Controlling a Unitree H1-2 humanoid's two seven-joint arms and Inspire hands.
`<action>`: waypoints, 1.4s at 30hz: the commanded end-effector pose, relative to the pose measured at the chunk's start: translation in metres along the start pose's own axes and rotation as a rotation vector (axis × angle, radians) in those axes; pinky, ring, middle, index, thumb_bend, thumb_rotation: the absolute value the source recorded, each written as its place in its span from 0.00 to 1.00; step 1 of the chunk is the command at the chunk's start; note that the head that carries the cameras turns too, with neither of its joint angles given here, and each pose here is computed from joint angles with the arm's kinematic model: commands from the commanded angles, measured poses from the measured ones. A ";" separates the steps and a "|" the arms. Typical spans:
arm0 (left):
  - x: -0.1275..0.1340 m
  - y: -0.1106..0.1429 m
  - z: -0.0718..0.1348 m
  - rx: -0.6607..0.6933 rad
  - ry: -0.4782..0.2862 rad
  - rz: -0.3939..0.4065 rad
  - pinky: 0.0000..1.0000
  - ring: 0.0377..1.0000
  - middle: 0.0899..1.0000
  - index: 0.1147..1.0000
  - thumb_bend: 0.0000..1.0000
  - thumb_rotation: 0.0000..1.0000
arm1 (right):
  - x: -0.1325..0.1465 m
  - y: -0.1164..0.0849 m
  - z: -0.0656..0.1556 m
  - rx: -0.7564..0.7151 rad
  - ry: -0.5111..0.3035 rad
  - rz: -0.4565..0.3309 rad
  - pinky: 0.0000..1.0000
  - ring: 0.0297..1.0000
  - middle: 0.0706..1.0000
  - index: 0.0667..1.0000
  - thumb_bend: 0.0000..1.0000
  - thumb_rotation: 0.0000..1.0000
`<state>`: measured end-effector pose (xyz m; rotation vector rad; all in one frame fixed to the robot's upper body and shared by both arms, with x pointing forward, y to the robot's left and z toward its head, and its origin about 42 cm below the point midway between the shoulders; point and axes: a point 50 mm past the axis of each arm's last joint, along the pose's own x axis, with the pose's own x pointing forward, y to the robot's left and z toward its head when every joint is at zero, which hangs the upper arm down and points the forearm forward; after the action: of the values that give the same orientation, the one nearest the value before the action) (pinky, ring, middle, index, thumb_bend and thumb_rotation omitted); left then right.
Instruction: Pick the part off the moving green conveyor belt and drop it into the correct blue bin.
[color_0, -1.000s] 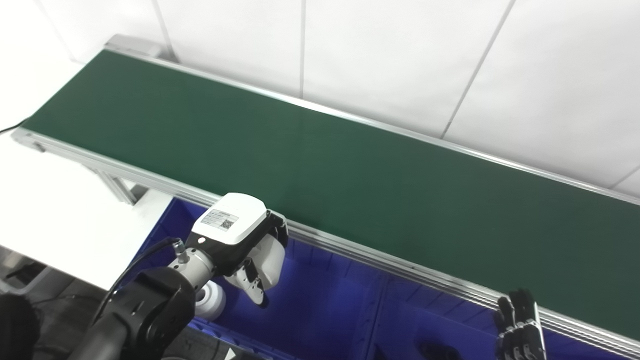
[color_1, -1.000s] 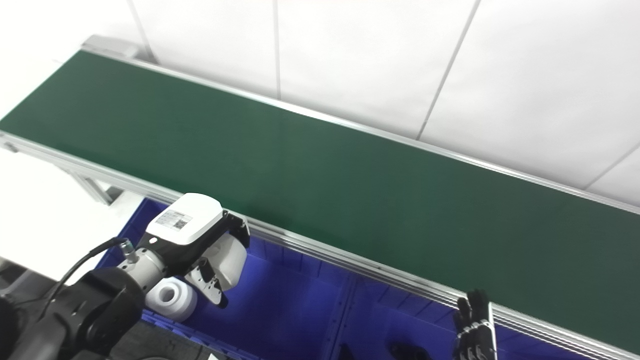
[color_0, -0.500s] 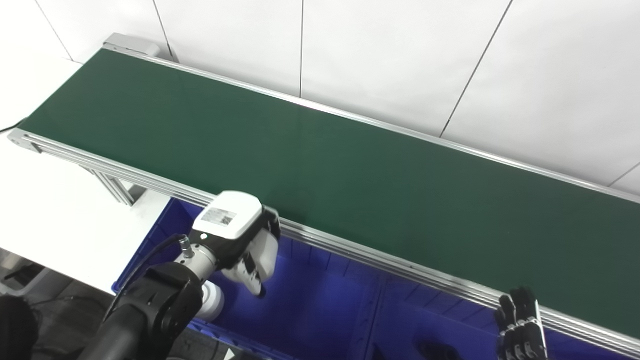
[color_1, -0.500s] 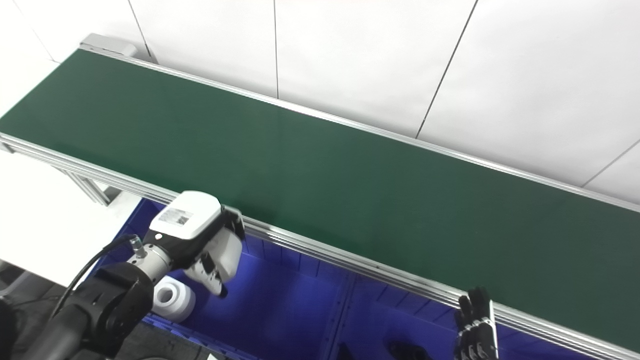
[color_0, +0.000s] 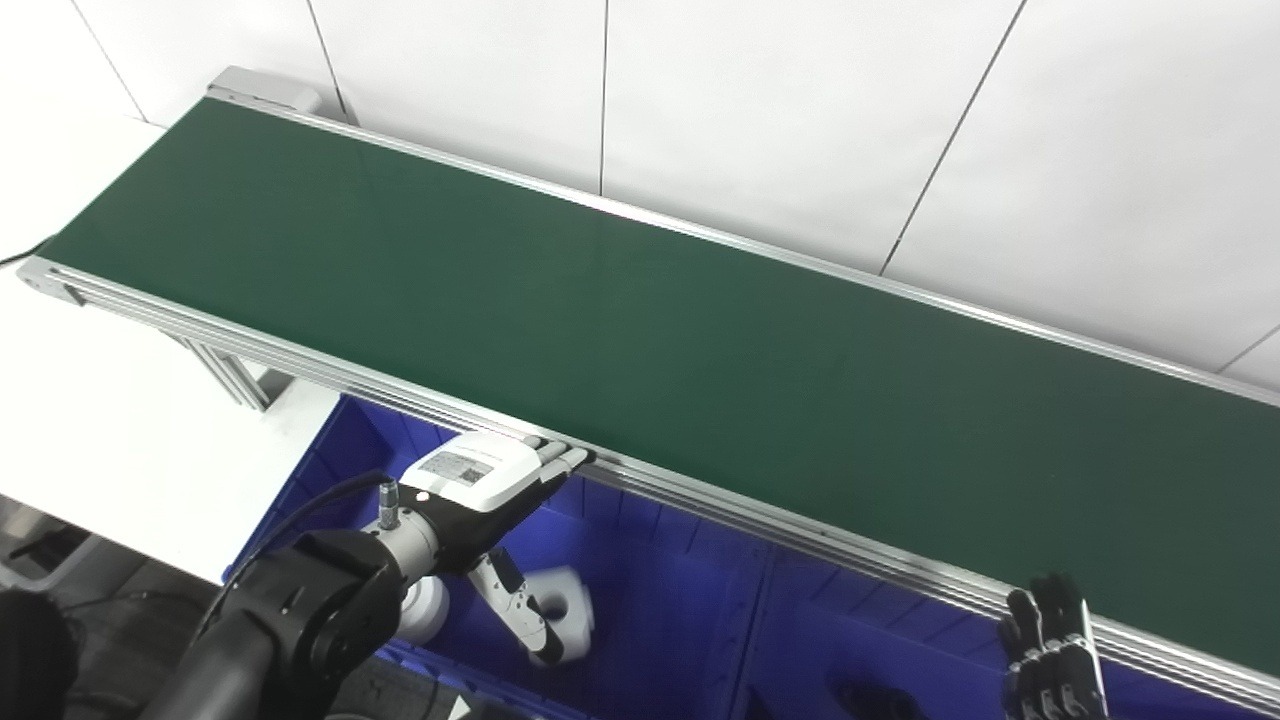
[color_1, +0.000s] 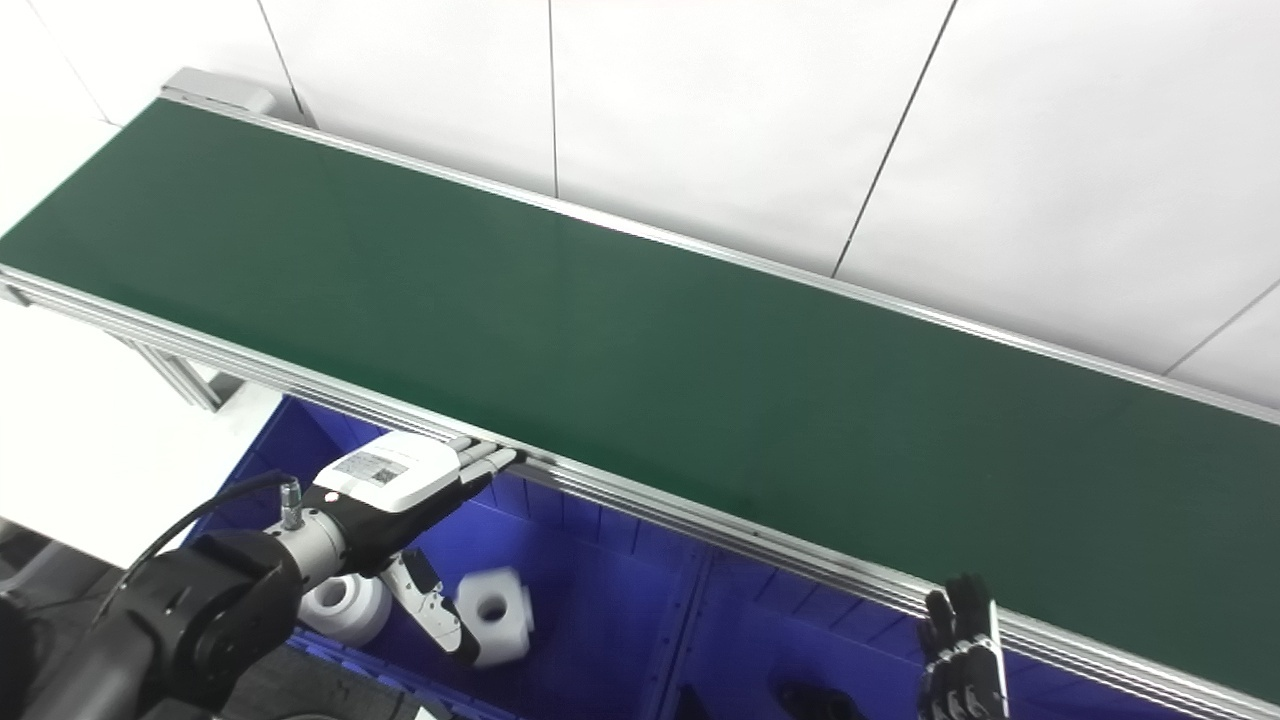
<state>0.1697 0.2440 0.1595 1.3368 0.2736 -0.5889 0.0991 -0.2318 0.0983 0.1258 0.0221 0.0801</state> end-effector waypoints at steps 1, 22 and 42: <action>-0.014 0.012 0.002 -0.022 -0.034 0.039 0.99 1.00 1.00 1.00 1.00 0.55 | 0.002 0.002 0.009 -0.004 -0.031 0.015 1.00 0.99 0.99 1.00 0.81 0.98; -0.052 0.010 0.060 -1.192 -0.491 0.458 1.00 1.00 1.00 1.00 0.93 0.83 | 0.025 0.073 -0.006 -0.031 -0.020 0.032 1.00 0.94 0.96 1.00 0.84 0.93; 0.000 -0.047 0.043 -1.146 -0.521 0.590 1.00 1.00 1.00 1.00 0.95 0.76 | 0.027 0.073 -0.008 -0.077 -0.037 -0.011 1.00 1.00 1.00 1.00 0.82 0.96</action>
<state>0.1394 0.1980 0.1181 0.0848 -0.1356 -0.2052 0.1176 -0.1561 0.0901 0.0452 0.0433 0.0766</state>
